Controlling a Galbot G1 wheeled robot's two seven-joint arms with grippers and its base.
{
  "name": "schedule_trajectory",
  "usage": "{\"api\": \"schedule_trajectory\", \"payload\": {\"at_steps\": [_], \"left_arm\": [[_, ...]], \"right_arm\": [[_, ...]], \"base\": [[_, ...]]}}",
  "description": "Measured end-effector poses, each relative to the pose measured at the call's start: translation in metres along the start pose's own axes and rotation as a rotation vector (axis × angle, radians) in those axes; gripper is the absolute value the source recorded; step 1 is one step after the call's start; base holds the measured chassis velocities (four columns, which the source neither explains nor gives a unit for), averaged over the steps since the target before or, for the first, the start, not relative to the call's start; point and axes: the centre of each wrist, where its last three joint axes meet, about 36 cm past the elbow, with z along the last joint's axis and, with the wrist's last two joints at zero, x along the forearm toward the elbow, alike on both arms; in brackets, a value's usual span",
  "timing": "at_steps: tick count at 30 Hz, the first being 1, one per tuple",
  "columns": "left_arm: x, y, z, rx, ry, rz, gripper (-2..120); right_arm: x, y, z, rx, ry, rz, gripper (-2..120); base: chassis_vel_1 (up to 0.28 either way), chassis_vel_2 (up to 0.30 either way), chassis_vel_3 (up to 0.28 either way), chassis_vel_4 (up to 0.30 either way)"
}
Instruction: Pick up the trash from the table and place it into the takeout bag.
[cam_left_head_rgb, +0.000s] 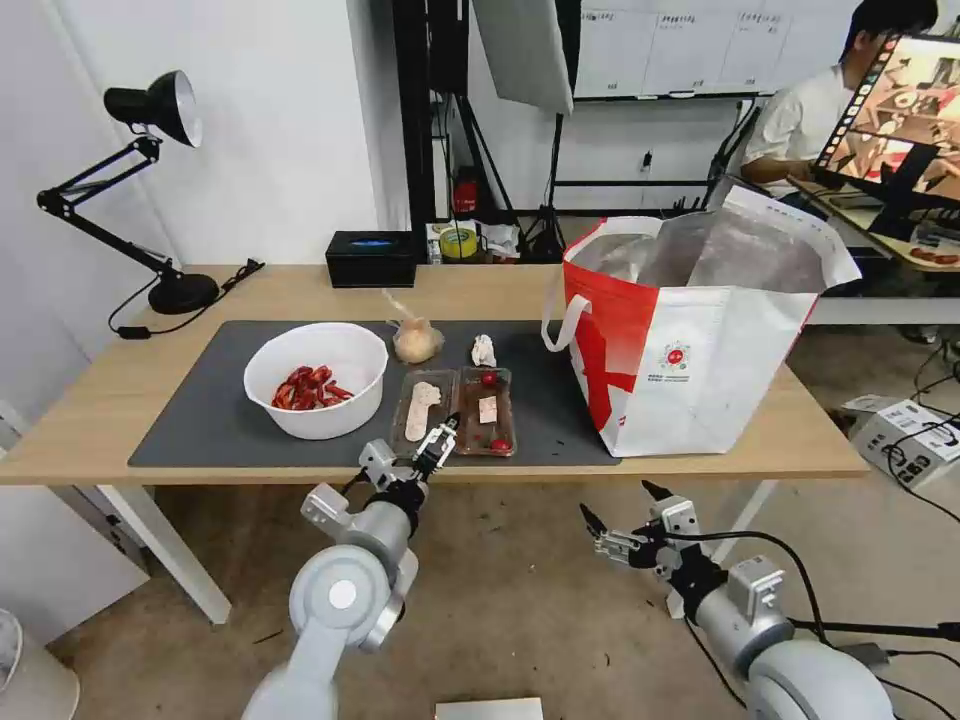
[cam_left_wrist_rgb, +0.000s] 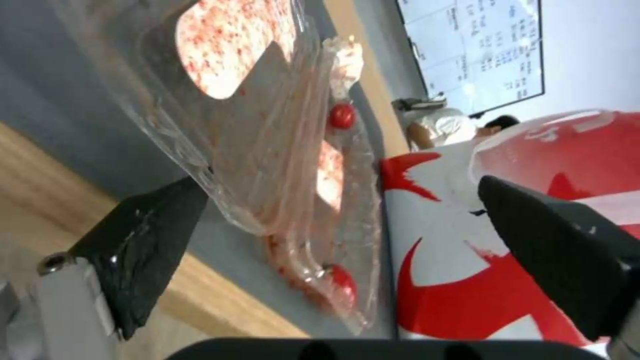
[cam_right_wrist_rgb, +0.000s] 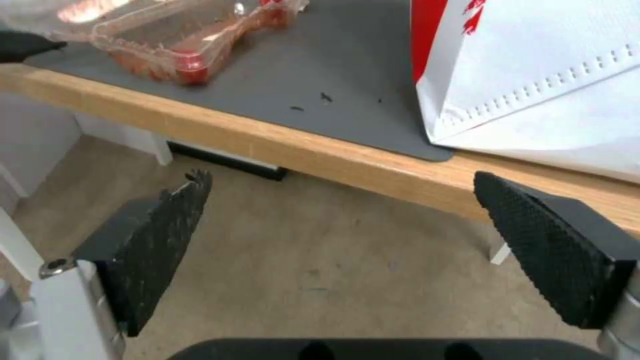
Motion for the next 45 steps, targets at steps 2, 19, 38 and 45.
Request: {"api": "schedule_trajectory", "payload": {"at_steps": [2, 19, 38, 45], "left_arm": [[0.001, -0.002, -0.001, 0.007, -0.009, 0.018, 100], [0.004, -0.015, -0.011, 0.003, -0.051, 0.109, 100], [-0.032, -0.038, 0.002, -0.027, 0.023, 0.174, 100], [-0.041, -0.042, 0.001, -0.130, 0.039, 0.184, 100]], "right_arm": [[0.000, 0.000, 0.001, 0.000, 0.001, 0.000, 100], [0.000, 0.001, 0.003, 0.004, 0.007, 0.000, 100], [0.008, 0.003, 0.005, 0.016, 0.000, 0.017, 100], [0.012, 0.005, 0.003, 0.005, -0.011, 0.020, 100]], "base": [[0.000, 0.000, 0.000, 0.000], [0.000, 0.000, 0.000, 0.000], [0.000, 0.000, 0.000, 0.000], [0.000, 0.000, 0.000, 0.000]]}}
